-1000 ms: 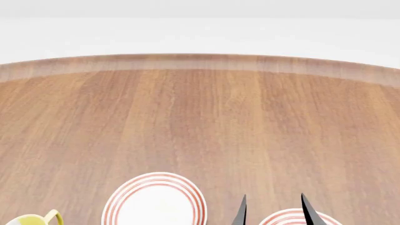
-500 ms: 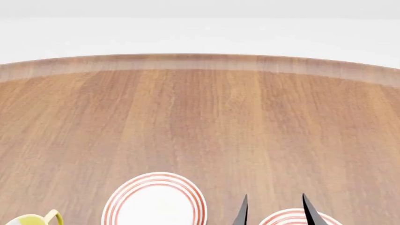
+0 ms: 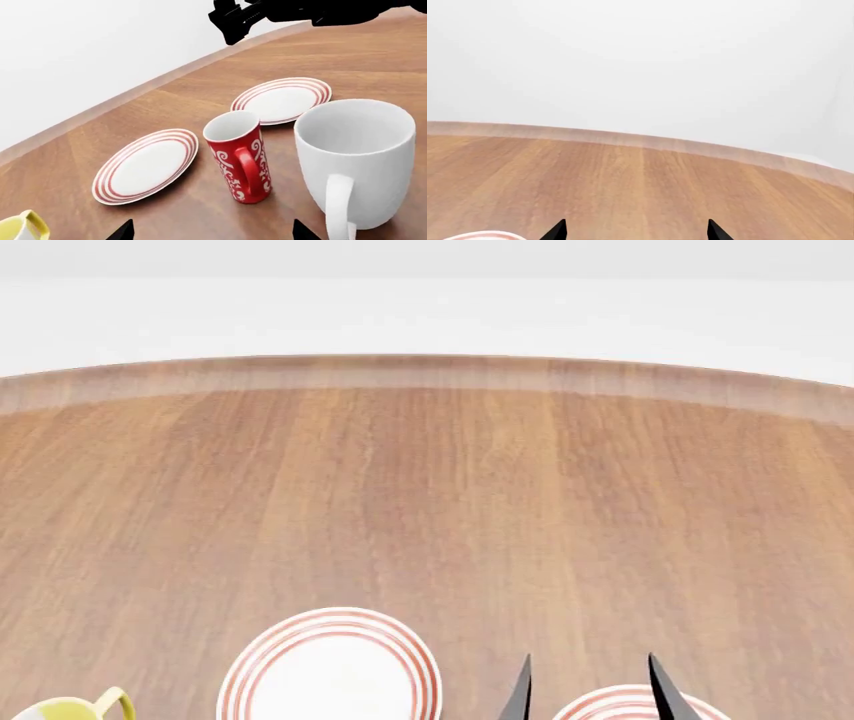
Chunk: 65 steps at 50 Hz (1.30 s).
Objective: Put the white mug on the left plate.
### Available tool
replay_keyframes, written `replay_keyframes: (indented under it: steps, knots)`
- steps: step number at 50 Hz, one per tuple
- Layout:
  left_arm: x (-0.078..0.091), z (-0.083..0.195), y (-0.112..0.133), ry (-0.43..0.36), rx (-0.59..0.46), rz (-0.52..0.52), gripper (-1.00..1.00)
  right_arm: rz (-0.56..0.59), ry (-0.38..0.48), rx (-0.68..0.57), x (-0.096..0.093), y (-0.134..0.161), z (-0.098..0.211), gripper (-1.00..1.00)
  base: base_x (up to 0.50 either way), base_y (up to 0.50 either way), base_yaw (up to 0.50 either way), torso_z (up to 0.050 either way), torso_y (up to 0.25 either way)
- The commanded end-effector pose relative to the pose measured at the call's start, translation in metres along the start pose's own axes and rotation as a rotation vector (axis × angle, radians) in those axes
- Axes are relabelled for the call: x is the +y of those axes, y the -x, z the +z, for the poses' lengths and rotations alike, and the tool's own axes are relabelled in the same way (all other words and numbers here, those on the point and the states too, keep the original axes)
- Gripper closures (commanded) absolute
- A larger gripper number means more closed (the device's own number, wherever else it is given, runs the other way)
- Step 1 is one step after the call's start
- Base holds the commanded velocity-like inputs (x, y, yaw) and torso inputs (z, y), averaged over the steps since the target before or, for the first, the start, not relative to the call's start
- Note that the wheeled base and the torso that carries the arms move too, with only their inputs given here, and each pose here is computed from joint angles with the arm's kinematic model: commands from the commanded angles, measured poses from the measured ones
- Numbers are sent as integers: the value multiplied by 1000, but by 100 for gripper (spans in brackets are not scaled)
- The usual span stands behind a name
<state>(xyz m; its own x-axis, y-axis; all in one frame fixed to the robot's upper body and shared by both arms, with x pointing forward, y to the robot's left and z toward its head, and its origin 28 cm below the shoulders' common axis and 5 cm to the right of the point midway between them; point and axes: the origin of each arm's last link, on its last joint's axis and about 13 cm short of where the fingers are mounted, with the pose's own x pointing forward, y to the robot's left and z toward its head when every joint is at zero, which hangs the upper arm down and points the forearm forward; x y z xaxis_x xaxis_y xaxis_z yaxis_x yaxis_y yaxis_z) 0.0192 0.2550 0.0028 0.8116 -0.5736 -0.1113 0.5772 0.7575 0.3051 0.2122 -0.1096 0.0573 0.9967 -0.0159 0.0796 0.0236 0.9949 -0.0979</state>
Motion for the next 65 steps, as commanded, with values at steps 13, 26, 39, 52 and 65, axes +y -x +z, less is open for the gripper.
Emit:
replay_keyframes:
  steps: [13,26,39,52,65]
  knots:
    - [-9,-2,-3,12,-4,-61,-100,-7,-3,-1,-1,0,1,-100,0,0,0,0,0]
    - [-15,-7,-11,46,-5,-118,-100,-10,-8,-2,-1,0,1,-100,0,0,0,0,0]
    - [-22,-23,-25,51,26,-148,-100,-10,-6,1,-1,0,0,-100,0,0,0,0,0]
    - [-23,-34,-33,78,37,-156,-100,1,-5,-8,1,-2,5,-100,0,0,0,0,0]
    - [-28,-34,-34,68,42,-214,-100,0,-7,-4,2,-2,3,-100,0,0,0,0,0]
